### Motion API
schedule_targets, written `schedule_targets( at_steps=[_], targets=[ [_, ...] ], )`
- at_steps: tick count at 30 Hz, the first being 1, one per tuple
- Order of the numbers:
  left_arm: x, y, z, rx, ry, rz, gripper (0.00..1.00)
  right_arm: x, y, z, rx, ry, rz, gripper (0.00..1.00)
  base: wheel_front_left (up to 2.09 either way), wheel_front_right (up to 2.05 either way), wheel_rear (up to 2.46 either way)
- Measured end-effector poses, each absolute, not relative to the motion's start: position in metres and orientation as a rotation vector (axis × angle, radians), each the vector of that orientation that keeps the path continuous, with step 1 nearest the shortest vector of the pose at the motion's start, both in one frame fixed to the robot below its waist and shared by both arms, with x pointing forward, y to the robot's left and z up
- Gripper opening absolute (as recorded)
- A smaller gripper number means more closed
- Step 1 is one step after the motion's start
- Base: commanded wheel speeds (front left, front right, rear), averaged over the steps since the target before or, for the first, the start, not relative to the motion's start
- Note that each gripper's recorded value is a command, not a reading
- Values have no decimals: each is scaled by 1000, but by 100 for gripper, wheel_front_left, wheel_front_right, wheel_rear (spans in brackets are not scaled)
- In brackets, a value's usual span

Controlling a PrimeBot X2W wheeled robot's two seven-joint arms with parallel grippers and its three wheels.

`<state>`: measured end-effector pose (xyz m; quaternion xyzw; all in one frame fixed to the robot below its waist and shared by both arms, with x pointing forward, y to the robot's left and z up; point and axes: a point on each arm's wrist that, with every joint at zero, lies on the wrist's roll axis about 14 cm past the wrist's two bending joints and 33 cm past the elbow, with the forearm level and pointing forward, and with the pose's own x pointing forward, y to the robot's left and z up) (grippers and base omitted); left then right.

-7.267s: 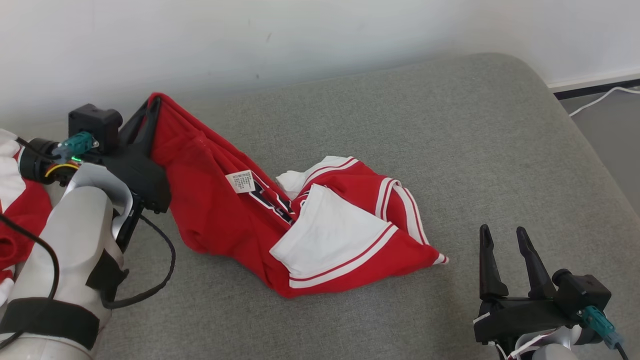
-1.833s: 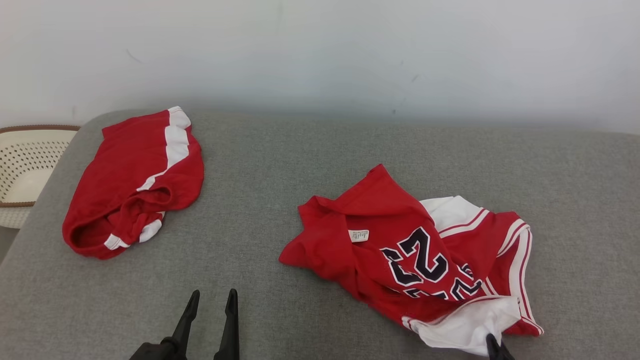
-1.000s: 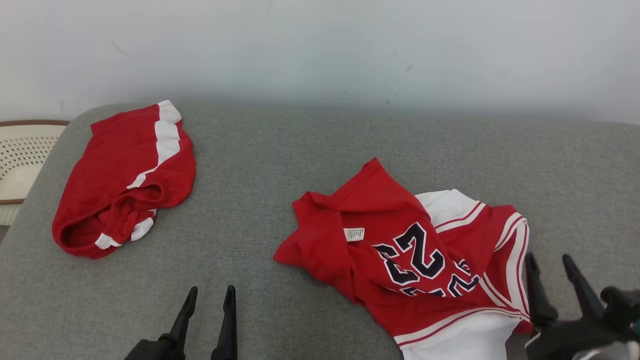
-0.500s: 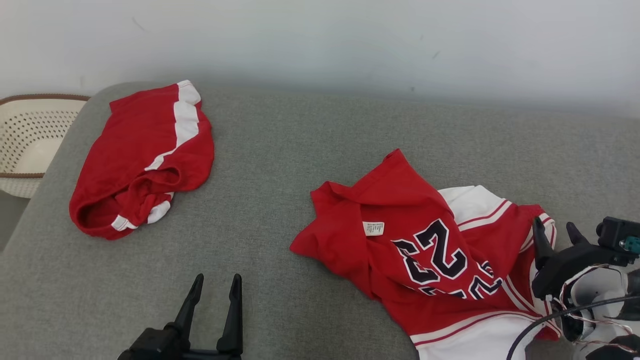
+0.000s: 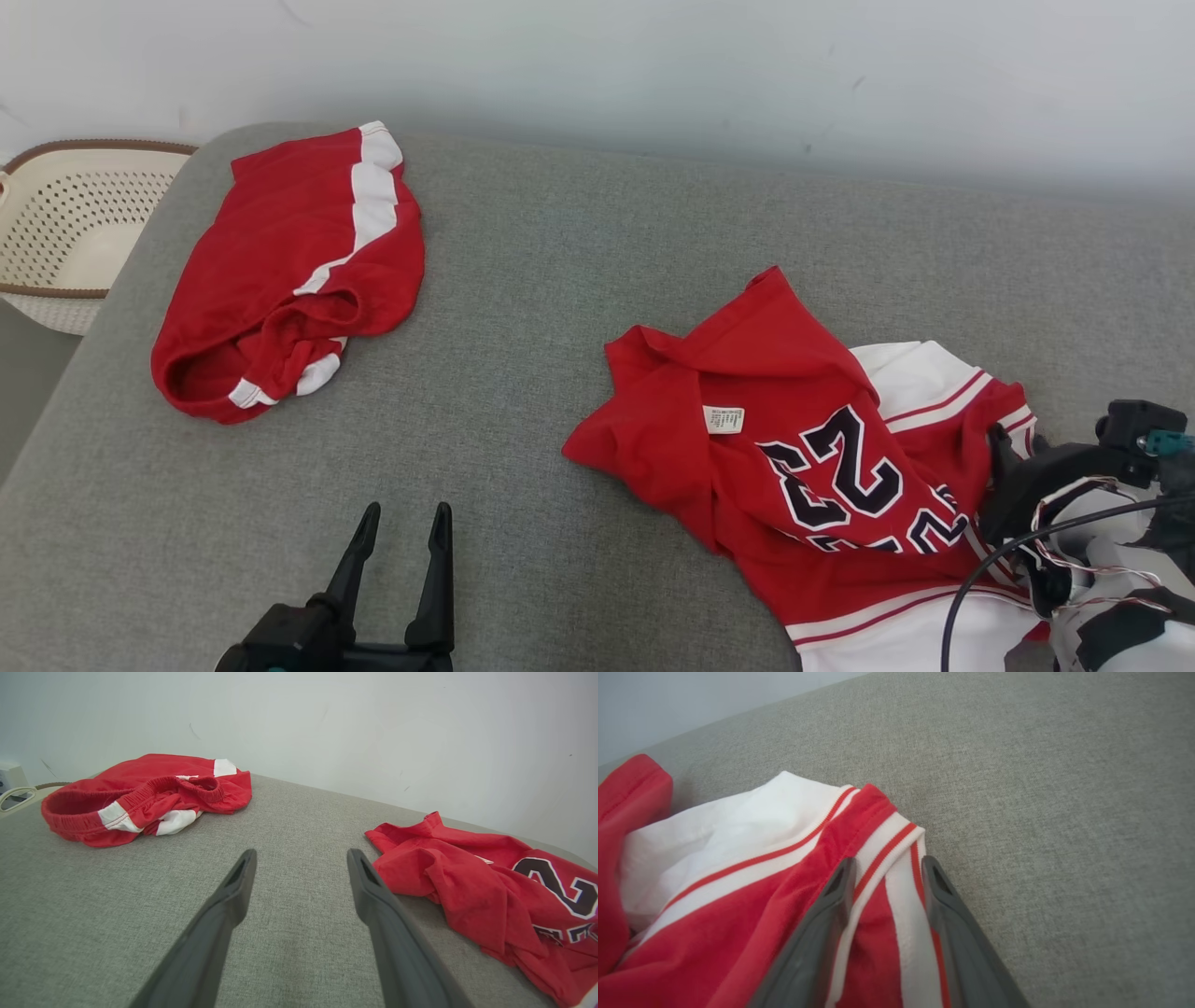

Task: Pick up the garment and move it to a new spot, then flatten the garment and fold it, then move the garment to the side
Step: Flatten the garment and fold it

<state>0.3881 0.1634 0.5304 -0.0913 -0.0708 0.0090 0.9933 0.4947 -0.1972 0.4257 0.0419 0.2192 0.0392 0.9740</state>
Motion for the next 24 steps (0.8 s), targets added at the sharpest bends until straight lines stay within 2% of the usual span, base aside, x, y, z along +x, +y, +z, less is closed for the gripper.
schedule_targets(
  at_steps=[6,14,18,19,20,21,22,23,24],
  targets=[
    [391,159,529,-186,-136,7,100,505,-192,439,92,383,96,0,0,0,0],
    [399,152,522,-188,-115,-15,100,550,-196,486,86,250,96,0,0,0,0],
    [398,162,522,-188,-116,19,100,554,-189,474,48,309,127,0,0,0,0],
    [397,164,521,-188,-113,26,100,554,-187,474,48,308,133,14,0,0,0],
    [397,164,518,-188,-106,29,100,554,-188,472,46,314,132,15,0,0,0],
    [397,164,515,-189,-98,30,100,551,-191,469,44,327,128,25,0,0,0],
    [397,164,515,-189,-97,30,100,547,-193,464,36,344,129,47,0,0,0],
    [398,164,516,-190,-99,29,100,544,-194,460,28,354,131,94,0,0,0],
    [399,162,517,-191,-102,24,100,541,-196,459,25,363,132,100,0,0,0]
  ],
)
